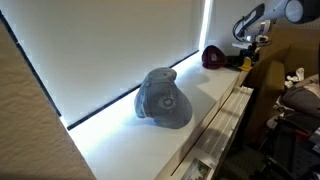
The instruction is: Slide the black cap to the left on the windowsill
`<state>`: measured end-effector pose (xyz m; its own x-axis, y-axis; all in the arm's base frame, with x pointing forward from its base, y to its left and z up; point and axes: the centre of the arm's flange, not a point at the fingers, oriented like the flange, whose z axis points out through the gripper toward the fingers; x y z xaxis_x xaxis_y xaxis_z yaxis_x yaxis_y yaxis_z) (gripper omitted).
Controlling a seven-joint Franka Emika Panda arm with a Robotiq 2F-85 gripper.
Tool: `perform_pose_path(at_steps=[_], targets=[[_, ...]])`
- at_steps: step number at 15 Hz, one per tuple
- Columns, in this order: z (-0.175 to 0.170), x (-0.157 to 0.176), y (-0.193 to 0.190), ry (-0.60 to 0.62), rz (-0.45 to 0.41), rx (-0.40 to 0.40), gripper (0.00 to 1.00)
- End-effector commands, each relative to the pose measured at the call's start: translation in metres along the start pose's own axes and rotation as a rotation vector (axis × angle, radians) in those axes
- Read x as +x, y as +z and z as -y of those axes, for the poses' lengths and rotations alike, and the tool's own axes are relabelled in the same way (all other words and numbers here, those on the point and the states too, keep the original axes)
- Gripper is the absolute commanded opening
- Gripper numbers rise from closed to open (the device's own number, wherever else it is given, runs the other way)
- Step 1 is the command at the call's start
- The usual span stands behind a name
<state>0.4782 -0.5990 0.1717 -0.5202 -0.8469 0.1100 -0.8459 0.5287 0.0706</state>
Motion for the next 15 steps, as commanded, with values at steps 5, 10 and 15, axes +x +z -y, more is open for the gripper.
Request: perform_pose_path(at_steps=[5,10,15], targets=[[0.001,-0.001,0.0,0.007,-0.007,-0.001,1.0],[0.01,-0.033,0.001,-0.04,0.044,-0.06,0.66],[0.02,-0.076,-0.007,-0.085,0.097,-0.098,0.32]])
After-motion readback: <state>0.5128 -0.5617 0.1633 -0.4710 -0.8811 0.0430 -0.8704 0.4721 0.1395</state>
